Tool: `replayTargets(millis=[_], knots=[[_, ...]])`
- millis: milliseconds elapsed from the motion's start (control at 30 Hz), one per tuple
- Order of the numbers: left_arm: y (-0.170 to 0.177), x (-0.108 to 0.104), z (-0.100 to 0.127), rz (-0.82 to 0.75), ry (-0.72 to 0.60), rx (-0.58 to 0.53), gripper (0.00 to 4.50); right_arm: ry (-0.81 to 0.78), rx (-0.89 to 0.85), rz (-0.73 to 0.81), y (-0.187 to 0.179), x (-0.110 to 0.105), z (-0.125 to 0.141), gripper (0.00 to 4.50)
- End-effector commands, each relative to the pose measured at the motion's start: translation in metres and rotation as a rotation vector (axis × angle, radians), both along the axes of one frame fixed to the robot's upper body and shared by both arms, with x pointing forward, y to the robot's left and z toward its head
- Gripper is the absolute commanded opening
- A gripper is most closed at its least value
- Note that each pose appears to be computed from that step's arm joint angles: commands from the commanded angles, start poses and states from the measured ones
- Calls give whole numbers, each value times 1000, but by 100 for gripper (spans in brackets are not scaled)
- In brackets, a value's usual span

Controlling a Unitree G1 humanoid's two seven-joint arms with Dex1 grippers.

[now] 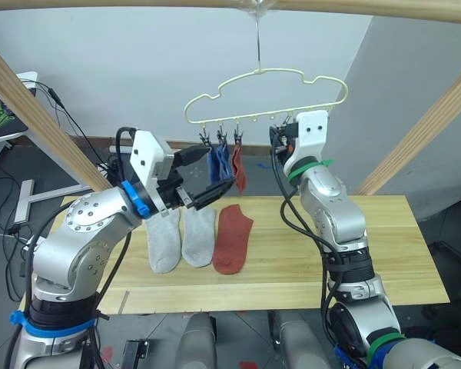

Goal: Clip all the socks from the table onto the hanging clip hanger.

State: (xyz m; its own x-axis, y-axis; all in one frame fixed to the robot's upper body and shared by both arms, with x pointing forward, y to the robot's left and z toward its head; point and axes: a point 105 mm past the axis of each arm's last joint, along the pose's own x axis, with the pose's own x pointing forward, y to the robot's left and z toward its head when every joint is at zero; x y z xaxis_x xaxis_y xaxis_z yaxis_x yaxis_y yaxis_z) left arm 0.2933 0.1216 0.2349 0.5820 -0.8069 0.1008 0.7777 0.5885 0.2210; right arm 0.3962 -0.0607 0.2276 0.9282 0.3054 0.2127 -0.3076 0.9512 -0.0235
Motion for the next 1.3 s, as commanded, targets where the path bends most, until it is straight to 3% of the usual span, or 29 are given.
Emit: replayTargets(millis=[33,800,1067,1233,1300], knots=[[-6,-6,12,-25,-55,-8,450,-77,-1,7,4,-3,20,160],[-9,-6,18,-34,-72,-25,450,-92,-6,-15,1,4,24,160],[-10,-6,18,-34,-74,-31,450,-87,-1,-25,-2,6,24,4],[-11,-4,10,-25,-40,-29,450,-85,13,-26,-4,6,27,1],[-11,0,-9,13,31,-11,450,-81,15,-22,-6,6,27,1]])
